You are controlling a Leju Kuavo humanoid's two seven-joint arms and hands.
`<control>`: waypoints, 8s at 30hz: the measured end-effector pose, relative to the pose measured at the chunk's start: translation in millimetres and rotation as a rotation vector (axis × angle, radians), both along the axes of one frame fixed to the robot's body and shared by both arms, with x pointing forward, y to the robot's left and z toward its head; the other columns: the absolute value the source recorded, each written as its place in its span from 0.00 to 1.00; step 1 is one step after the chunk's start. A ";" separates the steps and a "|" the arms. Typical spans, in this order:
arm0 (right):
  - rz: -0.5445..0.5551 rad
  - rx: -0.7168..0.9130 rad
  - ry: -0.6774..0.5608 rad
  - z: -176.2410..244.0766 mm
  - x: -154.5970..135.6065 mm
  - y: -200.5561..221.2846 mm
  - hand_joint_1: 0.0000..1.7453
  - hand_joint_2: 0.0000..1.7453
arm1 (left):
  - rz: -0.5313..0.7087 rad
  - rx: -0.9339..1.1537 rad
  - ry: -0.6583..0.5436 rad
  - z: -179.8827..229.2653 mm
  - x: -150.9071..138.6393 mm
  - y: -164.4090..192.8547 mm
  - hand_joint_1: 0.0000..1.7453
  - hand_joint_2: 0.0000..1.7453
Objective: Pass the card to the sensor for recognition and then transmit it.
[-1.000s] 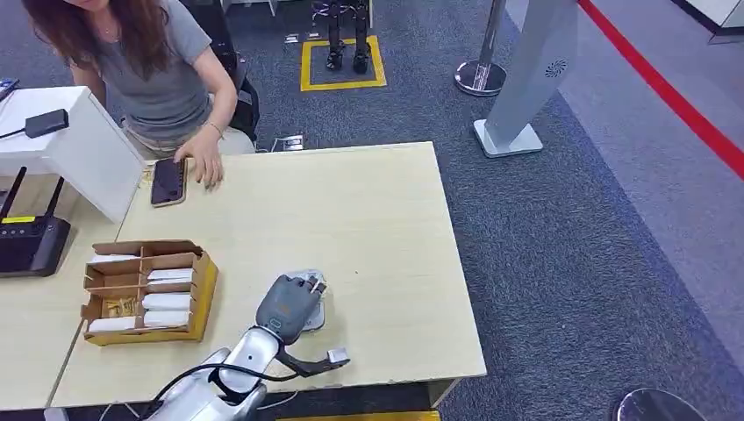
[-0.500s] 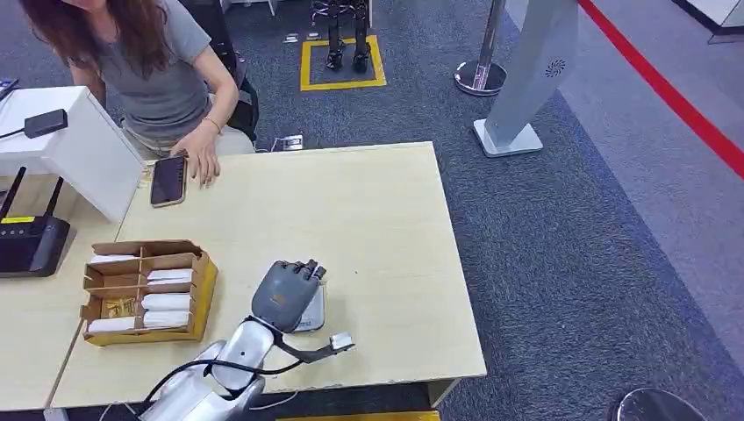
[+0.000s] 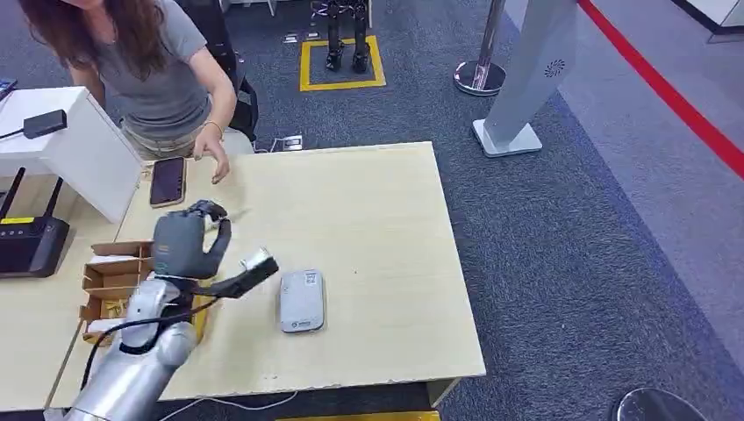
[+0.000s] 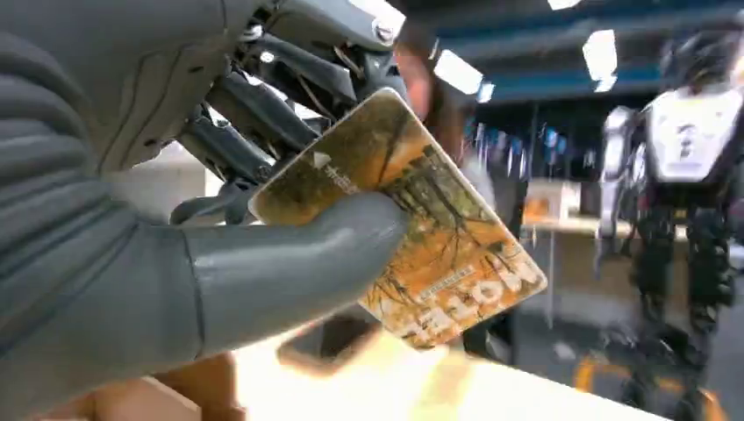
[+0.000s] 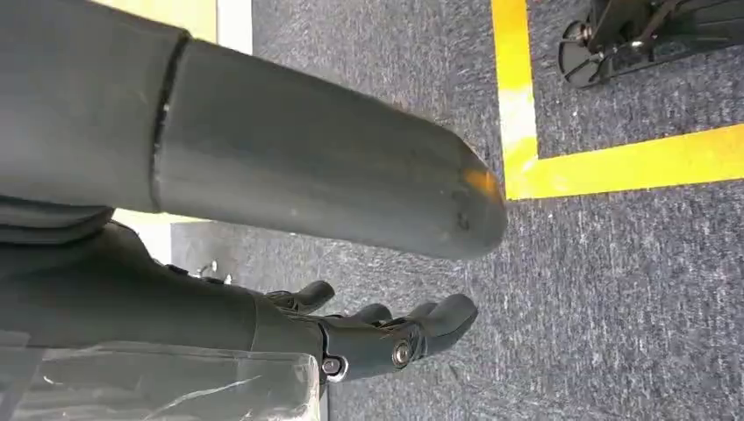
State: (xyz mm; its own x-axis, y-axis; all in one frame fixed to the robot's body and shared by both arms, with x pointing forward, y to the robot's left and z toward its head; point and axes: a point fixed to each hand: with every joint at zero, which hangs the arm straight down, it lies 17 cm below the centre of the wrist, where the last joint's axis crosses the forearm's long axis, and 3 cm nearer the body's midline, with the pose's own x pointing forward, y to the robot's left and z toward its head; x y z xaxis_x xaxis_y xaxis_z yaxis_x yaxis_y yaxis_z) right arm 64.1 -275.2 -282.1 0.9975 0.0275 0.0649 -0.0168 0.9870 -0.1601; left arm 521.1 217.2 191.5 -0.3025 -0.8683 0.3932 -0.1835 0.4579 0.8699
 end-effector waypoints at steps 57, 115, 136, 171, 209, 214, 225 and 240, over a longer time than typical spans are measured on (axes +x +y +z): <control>0.000 0.002 0.010 0.1 -0.6 2.0 0.00 0.00 | 0.122 -0.619 -0.074 55.8 -6.9 209.1 0.00 1.00; -0.119 0.011 0.084 -0.8 -23.2 14.3 0.00 0.00 | 0.685 0.528 -0.012 -9.1 -184.1 268.9 0.00 1.00; -0.080 0.008 0.064 -0.7 -18.4 13.2 0.00 0.00 | 0.475 0.447 0.092 -53.1 -138.3 204.6 0.00 1.00; -0.108 -0.008 0.066 -0.8 -19.7 8.6 0.00 0.00 | 0.502 0.646 0.317 -88.6 -143.0 217.4 0.00 1.00; -0.145 -0.005 0.061 -0.9 -19.4 8.4 0.00 0.00 | 0.355 0.653 0.260 -89.3 -135.2 158.2 0.00 1.00; -0.099 -0.022 0.083 -0.9 -24.2 5.6 0.00 0.00 | 0.330 0.713 0.246 -95.1 -149.9 151.6 0.00 1.00; -0.081 -0.047 0.077 -0.7 -21.5 -4.8 0.00 0.00 | 0.260 0.735 0.221 -96.9 -151.0 128.4 0.00 1.00; -0.041 -0.067 0.100 -0.6 -27.2 -8.4 0.00 0.00 | 0.245 0.705 0.197 -95.9 -135.3 104.9 0.00 1.00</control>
